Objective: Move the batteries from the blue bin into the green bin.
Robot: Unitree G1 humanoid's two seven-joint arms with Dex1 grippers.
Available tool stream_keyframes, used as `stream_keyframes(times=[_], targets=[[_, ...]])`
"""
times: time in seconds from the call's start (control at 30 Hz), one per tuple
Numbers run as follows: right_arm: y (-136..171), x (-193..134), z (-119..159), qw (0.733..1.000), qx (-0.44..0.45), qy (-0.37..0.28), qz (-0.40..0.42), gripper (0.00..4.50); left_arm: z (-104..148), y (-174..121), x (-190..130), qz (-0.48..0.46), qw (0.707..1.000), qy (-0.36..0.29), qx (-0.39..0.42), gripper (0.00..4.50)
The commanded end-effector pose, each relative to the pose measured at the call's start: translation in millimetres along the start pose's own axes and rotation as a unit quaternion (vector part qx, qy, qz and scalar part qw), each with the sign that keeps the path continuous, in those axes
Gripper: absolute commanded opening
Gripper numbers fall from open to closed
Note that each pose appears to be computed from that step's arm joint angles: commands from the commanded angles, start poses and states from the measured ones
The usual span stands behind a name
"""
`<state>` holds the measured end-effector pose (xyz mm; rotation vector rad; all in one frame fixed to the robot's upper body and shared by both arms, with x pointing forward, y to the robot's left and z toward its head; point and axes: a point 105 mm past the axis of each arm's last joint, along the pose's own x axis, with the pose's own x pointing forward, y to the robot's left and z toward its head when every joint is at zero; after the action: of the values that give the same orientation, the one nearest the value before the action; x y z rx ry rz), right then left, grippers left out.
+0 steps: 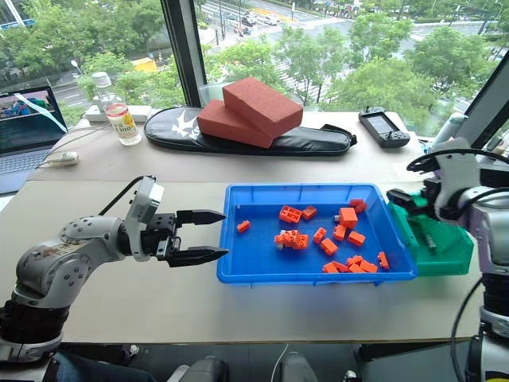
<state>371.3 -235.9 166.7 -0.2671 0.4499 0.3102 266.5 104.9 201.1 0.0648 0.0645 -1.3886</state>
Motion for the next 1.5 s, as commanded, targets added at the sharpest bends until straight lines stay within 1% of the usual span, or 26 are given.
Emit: stream_keyframes(times=[0.03, 0.2, 0.43, 0.5, 0.53, 0.6, 0.67, 0.73, 0.77, 0.87, 0.9, 0.97, 1.0, 1.03, 1.1, 1.17, 1.23, 1.3, 1.37, 1.4, 1.43, 1.5], targets=[[-10, -1, 2, 0.999, -0.022, -0.003, -0.027, 4.46, 10, -3, -4, -0.001, 1.0, -0.006, 0.019, 4.5], [-13, 3, -7, 0.998, -0.034, 0.015, -0.04, 4.46, 10, -6, -3, -0.004, 1.0, -0.004, 0.016, 4.5], [-3, 12, -16, 0.999, -0.02, 0.027, -0.017, 4.46, 10, -6, -5, -0.005, 1.0, -0.002, 0.014, 4.5], [0, 13, -16, 1.0, -0.017, 0.024, -0.007, 3.93, 9, -7, -5, -0.005, 1.0, -0.002, 0.013, 4.5], [0, 13, -16, 1.0, -0.017, 0.025, -0.007, 3.8, 9, -7, -5, -0.005, 1.0, -0.002, 0.013, 4.5], [-1, 13, -18, 0.999, -0.018, 0.027, -0.009, 3.07, 9, -7, -5, -0.005, 1.0, -0.002, 0.012, 4.5], [-3, 12, -19, 0.999, -0.018, 0.028, -0.011, 2.48, 9, -7, -4, -0.005, 1.0, -0.003, 0.013, 4.5], [-3, 12, -19, 0.999, -0.019, 0.029, -0.011, 1.68, 10, -7, -5, -0.005, 1.0, -0.004, 0.012, 4.5], [-5, 11, -18, 0.999, -0.019, 0.026, -0.014, 1.45, 9, -7, -5, -0.005, 1.0, -0.004, 0.012, 4.5], [-9, -2, 1, 1.0, -0.017, -0.011, -0.019, 1.46, 9, -7, -5, -0.004, 1.0, -0.003, 0.012, 4.5], [-11, -14, 15, 0.999, -0.018, -0.04, -0.014, 1.46, 9, -7, -6, -0.004, 1.0, -0.002, 0.012, 4.5], [-12, -32, 32, 0.997, -0.021, -0.076, -0.002, 1.46, 9, -7, -6, -0.003, 1.0, -0.002, 0.012, 4.5], [-11, -40, 38, 0.996, -0.024, -0.089, 0.005, 1.46, 9, -7, -7, -0.003, 1.0, -0.001, 0.012, 4.5], [-10, -52, 37, 0.995, -0.037, -0.086, 0.018, 1.46, 9, -7, -7, -0.002, 1.0, -0.001, 0.011, 4.5], [-1, -74, 28, 0.994, -0.077, -0.06, 0.052, 1.46, 7, -8, -8, -0.002, 1.0, 0.001, 0.01, 4.5], [9, -89, 13, 0.99, -0.112, -0.023, 0.08, 1.46, 7, -8, -8, -0.002, 1.0, 0.001, 0.009, 4.5], [14, -94, -3, 0.988, -0.125, 0.011, 0.09, 1.46, 7, -8, -8, -0.002, 1.0, 0.001, 0.008, 4.5], [18, -93, -22, 0.986, -0.132, 0.044, 0.097, 1.46, 6, -8, -7, -0.004, 1.0, 0.002, 0.007, 4.5], [21, -91, -30, 0.985, -0.13, 0.056, 0.099, 1.46, 6, -8, -7, -0.005, 1.0, 0.002, 0.006, 4.5], [21, -87, -32, 0.985, -0.129, 0.058, 0.095, 2.47, 7, -8, -7, -0.005, 1.0, 0.003, 0.007, 4.5], [20, -81, -28, 0.988, -0.123, 0.046, 0.086, 2.71, 8, -8, -7, -0.006, 1.0, 0.003, 0.007, 4.5], [19, -69, -12, 0.991, -0.108, 0.011, 0.076, 3.38, 8, -7, -8, -0.006, 1.0, 0.005, 0.007, 4.5]])
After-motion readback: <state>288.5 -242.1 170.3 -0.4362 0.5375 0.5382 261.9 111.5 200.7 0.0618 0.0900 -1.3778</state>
